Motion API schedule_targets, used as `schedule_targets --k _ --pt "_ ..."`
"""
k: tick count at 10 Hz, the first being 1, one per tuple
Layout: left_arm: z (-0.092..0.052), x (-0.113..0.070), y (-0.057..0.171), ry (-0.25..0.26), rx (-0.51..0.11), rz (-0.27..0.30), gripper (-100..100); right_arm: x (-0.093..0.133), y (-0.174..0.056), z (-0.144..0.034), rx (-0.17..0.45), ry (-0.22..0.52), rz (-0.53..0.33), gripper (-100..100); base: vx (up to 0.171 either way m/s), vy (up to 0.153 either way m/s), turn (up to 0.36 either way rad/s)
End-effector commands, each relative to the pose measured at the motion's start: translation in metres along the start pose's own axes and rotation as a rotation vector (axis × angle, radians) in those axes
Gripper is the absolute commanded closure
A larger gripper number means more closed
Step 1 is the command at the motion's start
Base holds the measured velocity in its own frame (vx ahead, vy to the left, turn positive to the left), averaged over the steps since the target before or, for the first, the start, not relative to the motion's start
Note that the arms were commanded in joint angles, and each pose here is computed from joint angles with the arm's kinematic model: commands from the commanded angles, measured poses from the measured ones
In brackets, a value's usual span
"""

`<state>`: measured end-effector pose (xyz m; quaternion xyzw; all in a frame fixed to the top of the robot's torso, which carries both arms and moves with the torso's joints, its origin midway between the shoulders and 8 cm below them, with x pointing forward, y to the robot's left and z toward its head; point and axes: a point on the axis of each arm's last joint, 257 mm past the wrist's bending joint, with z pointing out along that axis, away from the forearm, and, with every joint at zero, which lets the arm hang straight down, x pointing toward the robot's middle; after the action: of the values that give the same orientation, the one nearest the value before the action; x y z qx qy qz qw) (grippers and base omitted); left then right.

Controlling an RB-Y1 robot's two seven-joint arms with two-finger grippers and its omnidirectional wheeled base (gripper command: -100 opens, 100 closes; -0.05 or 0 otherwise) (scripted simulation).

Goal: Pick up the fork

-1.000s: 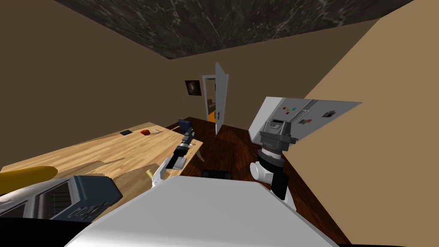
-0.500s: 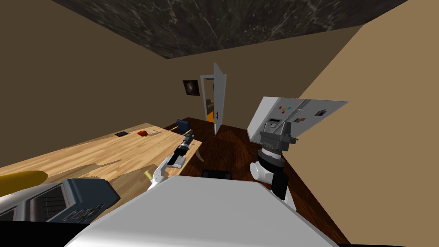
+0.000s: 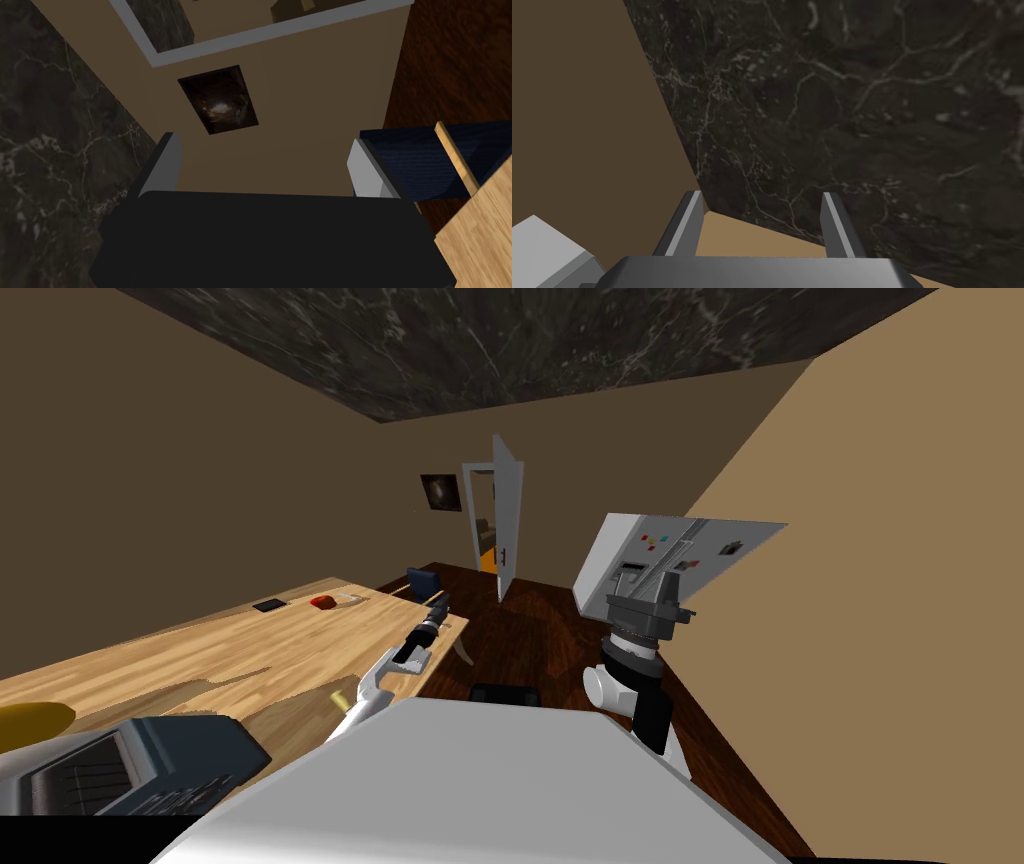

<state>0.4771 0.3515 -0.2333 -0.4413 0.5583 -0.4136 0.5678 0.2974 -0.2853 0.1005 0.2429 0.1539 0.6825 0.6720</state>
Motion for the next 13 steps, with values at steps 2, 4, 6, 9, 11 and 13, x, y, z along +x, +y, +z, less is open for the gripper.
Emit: schedule_targets --k 2,4,6,9,11,13 --pt "0.010 -0.009 0.034 -0.007 -0.098 0.030 -100 0.000 0.000 0.000 0.000 0.000 0.000 0 -0.009 0.000 -0.056" --pt "0.013 -0.019 0.060 -0.013 -0.174 0.049 -100 0.000 0.000 0.000 0.000 0.000 0.000 0 -0.007 0.003 -0.059" --pt "0.010 -0.020 0.073 -0.015 -0.205 0.049 -100 0.000 0.000 0.000 0.000 0.000 0.000 0 -0.002 0.003 -0.009" --pt "0.014 -0.039 0.108 -0.026 -0.328 0.086 -100 0.000 0.000 0.000 0.000 0.000 0.000 0 0.001 0.005 -0.060" --pt "0.014 -0.050 0.128 -0.032 -0.398 0.103 -100 0.000 0.000 0.000 0.000 0.000 0.000 0 0.004 0.011 -0.040" --pt "0.010 -0.061 0.151 -0.038 -0.479 0.118 -100 0.000 0.000 0.000 0.000 0.000 0.000 0 0.009 0.011 -0.050"
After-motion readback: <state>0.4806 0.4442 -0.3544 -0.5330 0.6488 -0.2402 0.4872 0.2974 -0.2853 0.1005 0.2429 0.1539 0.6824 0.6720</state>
